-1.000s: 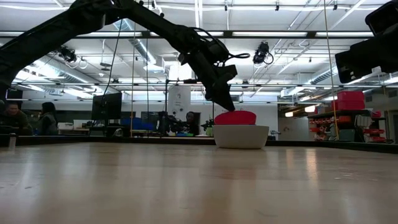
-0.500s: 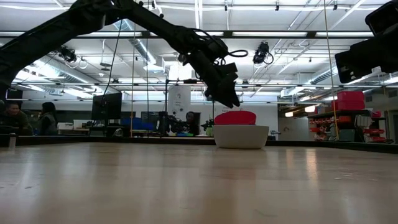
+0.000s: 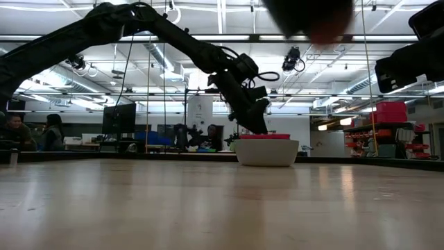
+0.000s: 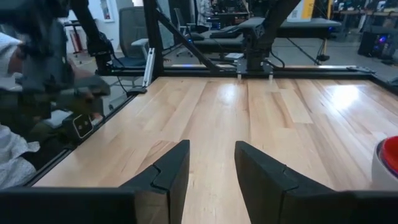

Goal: Nest bowls inside each other
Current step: Stack the red bowl on top of the dark blue bowl, then return to Home Position

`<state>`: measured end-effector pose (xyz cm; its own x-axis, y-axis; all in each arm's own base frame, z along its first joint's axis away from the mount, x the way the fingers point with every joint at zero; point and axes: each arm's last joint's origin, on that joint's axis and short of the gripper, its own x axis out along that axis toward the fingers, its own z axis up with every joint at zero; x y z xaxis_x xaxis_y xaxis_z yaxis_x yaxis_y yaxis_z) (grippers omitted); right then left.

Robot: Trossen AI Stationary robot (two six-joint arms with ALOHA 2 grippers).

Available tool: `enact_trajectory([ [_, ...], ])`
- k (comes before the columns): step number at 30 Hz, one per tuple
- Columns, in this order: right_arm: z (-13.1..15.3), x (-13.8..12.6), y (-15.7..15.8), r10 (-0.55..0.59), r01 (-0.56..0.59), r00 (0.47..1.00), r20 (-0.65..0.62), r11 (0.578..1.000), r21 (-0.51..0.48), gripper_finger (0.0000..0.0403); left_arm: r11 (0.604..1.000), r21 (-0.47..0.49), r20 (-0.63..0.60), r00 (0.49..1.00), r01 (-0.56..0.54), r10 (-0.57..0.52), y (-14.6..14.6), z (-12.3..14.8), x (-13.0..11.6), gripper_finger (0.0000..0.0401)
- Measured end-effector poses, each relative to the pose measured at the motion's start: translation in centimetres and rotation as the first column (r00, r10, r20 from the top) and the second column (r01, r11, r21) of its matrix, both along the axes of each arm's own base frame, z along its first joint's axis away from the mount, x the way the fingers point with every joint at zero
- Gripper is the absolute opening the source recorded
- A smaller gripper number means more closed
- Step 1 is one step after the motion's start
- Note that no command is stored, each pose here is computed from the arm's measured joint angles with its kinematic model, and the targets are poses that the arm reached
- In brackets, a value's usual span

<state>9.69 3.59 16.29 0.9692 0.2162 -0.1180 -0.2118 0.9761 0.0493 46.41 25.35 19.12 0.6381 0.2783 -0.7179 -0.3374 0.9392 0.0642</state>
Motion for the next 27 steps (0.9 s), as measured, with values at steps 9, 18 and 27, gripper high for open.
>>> enact_trajectory([
  [9, -0.1, 0.0, 0.0, 0.005, -0.005, 1.000, -0.006, 1.000, -0.002, 0.0142, 0.995, 0.080, 0.087, 0.994, 0.056, -0.063, -1.1, 7.6, -1.7, 0.0199],
  [18, -0.2, 0.0, 0.0, 0.007, -0.007, 1.000, -0.015, 1.000, -0.012, 0.0142, 0.932, 0.047, 0.156, 0.919, 0.359, -0.362, -6.9, 14.9, -4.7, 0.0199],
  [27, -0.3, 0.0, 0.2, 0.064, -0.064, 0.997, -0.032, 0.998, -0.001, 0.0142, 0.934, 0.117, 0.248, 0.901, 0.337, -0.356, -12.0, 15.3, -11.2, 0.0198],
])
